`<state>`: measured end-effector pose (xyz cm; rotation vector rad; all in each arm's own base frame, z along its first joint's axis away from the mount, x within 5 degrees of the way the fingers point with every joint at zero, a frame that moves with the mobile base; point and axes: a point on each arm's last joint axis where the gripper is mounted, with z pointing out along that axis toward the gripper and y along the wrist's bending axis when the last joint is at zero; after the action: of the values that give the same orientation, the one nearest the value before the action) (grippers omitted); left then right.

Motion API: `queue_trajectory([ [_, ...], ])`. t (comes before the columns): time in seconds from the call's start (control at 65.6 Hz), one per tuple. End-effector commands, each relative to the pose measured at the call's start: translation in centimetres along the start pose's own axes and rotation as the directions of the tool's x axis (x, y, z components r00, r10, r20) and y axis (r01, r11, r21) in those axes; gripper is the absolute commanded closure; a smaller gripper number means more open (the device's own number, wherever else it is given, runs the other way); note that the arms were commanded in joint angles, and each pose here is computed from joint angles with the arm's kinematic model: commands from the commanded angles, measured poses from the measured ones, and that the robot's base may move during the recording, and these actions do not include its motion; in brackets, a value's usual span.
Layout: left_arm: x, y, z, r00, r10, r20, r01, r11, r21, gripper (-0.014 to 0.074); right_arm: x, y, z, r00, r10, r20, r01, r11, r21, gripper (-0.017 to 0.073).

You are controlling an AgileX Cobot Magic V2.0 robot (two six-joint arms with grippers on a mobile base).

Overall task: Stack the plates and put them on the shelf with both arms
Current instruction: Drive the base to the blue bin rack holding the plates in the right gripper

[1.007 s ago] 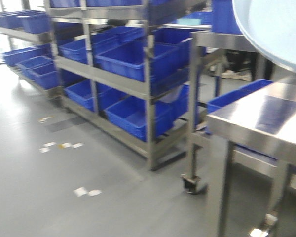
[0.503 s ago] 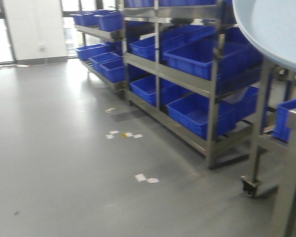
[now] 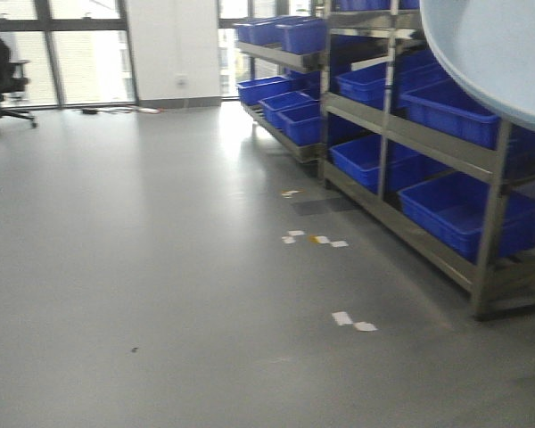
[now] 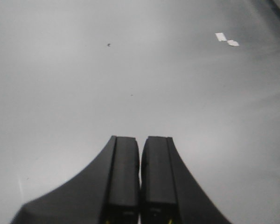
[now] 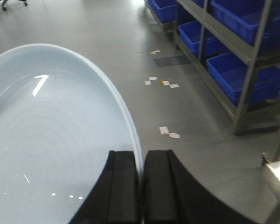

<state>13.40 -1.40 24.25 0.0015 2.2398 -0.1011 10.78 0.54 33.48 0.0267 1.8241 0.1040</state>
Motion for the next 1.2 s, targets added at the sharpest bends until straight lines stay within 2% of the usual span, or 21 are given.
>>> queue_trajectory([
  [0.0, -1.51, -0.16, -0.46, 0.995, -0.012, 0.102, 0.011, 1.000, 0.014, 0.0491, -1.78, 0.02, -0.40, 0.992, 0.008, 0.125, -0.009, 1.000, 0.003, 0.0503],
  [1.19, -1.51, -0.16, -0.46, 0.995, -0.012, 0.102, 0.011, 1.000, 0.014, 0.0491, -1.78, 0.02, -0.40, 0.992, 0.008, 0.125, -0.009, 1.000, 0.003, 0.0503],
])
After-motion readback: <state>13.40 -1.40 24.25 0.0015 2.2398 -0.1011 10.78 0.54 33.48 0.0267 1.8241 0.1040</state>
